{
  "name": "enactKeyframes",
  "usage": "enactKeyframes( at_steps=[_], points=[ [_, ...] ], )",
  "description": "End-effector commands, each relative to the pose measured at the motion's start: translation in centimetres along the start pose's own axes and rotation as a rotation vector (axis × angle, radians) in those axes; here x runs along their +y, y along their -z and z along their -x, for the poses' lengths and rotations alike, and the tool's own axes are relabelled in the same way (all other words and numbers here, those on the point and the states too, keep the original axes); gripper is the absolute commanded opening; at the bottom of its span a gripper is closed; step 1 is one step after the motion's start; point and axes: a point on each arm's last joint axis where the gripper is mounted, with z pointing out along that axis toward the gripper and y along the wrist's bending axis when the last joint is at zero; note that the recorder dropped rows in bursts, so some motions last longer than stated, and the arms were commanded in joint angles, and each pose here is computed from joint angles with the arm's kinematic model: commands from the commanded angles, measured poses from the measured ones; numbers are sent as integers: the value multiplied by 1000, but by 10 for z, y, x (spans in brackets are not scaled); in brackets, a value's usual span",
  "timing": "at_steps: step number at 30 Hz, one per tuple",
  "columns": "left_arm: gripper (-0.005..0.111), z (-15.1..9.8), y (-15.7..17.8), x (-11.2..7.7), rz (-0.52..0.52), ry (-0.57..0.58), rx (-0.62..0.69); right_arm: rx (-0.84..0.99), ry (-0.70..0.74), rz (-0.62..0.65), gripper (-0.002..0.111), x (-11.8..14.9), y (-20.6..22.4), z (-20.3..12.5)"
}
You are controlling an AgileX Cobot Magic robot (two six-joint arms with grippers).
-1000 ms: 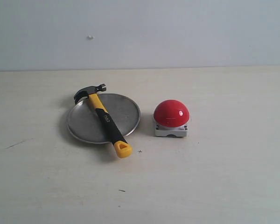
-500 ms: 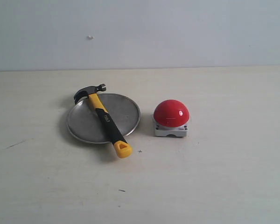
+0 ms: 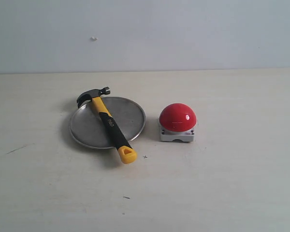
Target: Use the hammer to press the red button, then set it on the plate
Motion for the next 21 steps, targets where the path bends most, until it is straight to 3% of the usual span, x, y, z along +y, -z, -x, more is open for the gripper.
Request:
enactKeyframes(
  at_steps=[1, 21],
  points=[
    [0, -1, 0, 0, 2, 3, 1, -16, -12, 1, 0, 0, 0, 0],
    [0, -1, 0, 0, 2, 3, 1, -16, -24, 2, 0, 0, 0, 0]
  ],
)
